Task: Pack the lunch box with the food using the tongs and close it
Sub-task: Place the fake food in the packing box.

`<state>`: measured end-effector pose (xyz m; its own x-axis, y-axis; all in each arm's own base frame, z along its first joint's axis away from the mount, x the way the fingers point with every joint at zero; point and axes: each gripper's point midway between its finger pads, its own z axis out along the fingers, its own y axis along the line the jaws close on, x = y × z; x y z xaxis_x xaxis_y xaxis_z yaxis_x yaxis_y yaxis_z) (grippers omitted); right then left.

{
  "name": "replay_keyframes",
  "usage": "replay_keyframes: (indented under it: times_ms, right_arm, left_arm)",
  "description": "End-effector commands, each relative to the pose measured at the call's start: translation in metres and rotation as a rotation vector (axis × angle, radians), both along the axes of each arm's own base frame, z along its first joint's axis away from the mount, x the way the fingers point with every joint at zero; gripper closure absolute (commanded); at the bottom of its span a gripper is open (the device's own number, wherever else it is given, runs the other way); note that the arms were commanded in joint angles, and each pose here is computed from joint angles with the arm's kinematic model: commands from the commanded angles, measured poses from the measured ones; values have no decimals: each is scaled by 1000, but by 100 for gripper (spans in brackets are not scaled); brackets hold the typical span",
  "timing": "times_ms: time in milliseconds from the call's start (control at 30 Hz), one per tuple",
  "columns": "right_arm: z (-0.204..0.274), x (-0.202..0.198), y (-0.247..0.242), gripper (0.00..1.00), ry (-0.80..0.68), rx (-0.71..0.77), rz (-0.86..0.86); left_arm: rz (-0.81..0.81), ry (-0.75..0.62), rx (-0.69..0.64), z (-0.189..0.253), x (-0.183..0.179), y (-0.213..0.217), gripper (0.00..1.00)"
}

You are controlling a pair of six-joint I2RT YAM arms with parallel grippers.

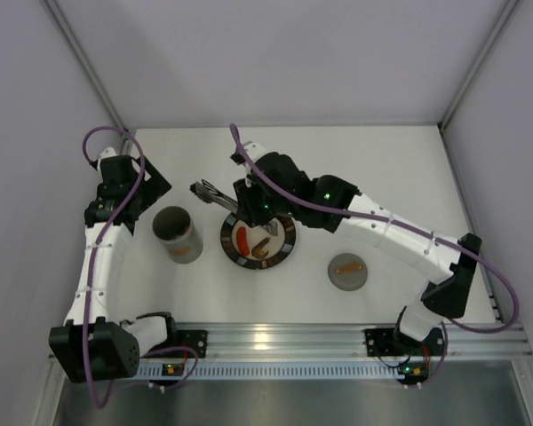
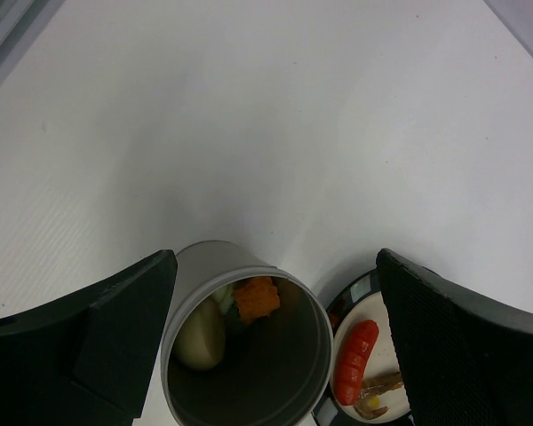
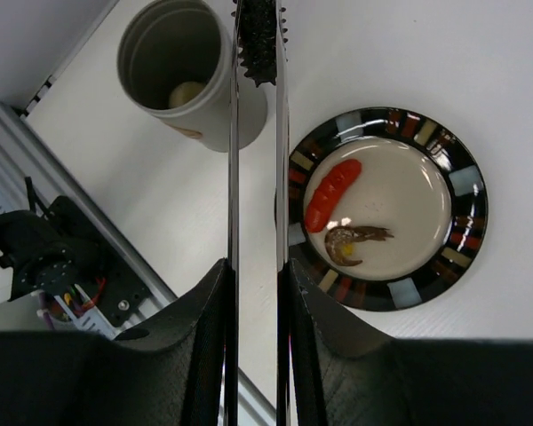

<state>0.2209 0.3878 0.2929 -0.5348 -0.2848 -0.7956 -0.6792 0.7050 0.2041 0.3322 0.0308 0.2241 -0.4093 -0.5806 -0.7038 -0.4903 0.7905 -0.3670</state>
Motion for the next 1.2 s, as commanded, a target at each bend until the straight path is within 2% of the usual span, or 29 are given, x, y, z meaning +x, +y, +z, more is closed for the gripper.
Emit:
replay_keyframes:
  times_ms: [0, 467, 767, 1000, 1167]
  right_arm:
    - [33, -11, 35, 85, -38, 109, 96]
    - [19, -36, 82, 84, 1, 101, 206]
    - [10, -32, 93, 71, -1, 82, 210]
    - [10, -28, 95, 55, -12, 69, 203]
    - [17, -25, 92, 52, -30, 67, 191]
  left_arm:
    - [7, -83, 14, 18, 7, 4, 1]
    - [16, -92, 15, 22, 8, 5, 1]
    - [13, -88, 17, 21, 7, 5, 1]
    - [15, -88, 21, 21, 6, 6, 1]
    - [13, -85, 20, 20, 7, 5, 1]
